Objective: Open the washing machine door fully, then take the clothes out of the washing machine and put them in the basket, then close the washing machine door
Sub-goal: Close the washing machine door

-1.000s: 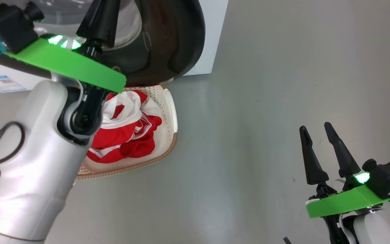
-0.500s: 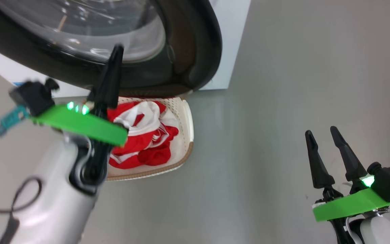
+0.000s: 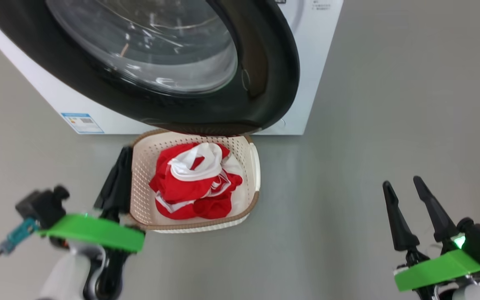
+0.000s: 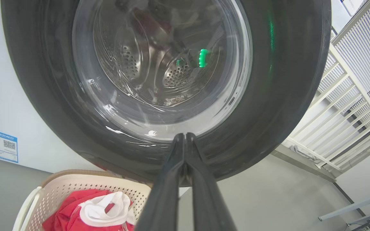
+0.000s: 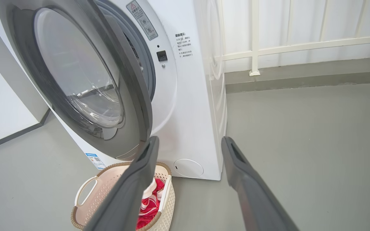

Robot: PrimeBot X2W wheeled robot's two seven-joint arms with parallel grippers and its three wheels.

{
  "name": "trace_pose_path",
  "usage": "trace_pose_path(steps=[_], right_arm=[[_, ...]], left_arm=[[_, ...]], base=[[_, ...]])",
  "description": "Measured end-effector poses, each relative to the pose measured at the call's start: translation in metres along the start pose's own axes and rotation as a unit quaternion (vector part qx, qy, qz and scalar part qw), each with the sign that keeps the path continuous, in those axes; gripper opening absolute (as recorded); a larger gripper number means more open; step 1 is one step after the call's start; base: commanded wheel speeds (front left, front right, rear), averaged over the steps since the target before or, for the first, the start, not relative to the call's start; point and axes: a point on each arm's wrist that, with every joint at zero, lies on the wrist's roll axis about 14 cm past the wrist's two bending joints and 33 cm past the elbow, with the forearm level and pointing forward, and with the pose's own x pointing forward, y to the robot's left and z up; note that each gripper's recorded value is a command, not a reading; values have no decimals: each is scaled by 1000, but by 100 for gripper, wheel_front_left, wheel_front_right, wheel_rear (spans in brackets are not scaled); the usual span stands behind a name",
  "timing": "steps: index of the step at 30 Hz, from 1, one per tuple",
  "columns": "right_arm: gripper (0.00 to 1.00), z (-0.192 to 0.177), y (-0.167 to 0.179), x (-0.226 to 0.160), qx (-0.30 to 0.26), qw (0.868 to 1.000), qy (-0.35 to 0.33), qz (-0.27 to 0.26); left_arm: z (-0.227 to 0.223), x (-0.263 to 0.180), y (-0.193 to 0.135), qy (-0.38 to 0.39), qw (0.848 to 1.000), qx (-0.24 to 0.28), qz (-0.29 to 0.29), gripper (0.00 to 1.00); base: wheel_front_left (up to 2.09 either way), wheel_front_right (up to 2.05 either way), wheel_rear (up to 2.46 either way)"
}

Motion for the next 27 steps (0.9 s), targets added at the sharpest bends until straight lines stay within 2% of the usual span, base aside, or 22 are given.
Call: trace_pose_path(steps=[4, 6, 9, 11, 13, 15, 17, 18, 27], right_arm=[[100, -3, 0, -9, -3, 1000, 8, 0], [100, -2, -1, -12, -4, 1000, 6, -1], [100, 0, -4, -18, -7, 1000, 6, -5], [100, -1, -6, -23, -8, 1000, 8, -8], [100, -1, -7, -28, -9, 1000, 10, -10], [100, 0, -8, -31, -10, 1000, 9, -12], [100, 2, -10, -35, -11, 1000, 7, -15], [100, 3, -11, -37, -12, 1000, 5, -17], [100, 11, -22, -50, -16, 999, -5, -35]], left_arm=[[-2, -26, 21, 5, 999, 14, 34, 20], [-3, -38, 31, 6, 999, 18, 50, 25], [-3, -54, 40, 9, 997, 30, 66, 33], [-5, -63, 44, 13, 997, 36, 72, 44], [-5, -71, 48, 14, 996, 40, 80, 49], [-3, -80, 54, 11, 995, 39, 90, 78], [-1, -87, 57, 9, 994, 48, 96, 96], [-1, -90, 58, 10, 994, 54, 97, 100], [9, -114, 66, 5, 988, 109, 107, 100]], base=[[0, 0, 0], [0, 0, 0], [0, 0, 0], [0, 0, 0], [0, 0, 0], [0, 0, 0], [0, 0, 0], [0, 0, 0], [0, 0, 0]])
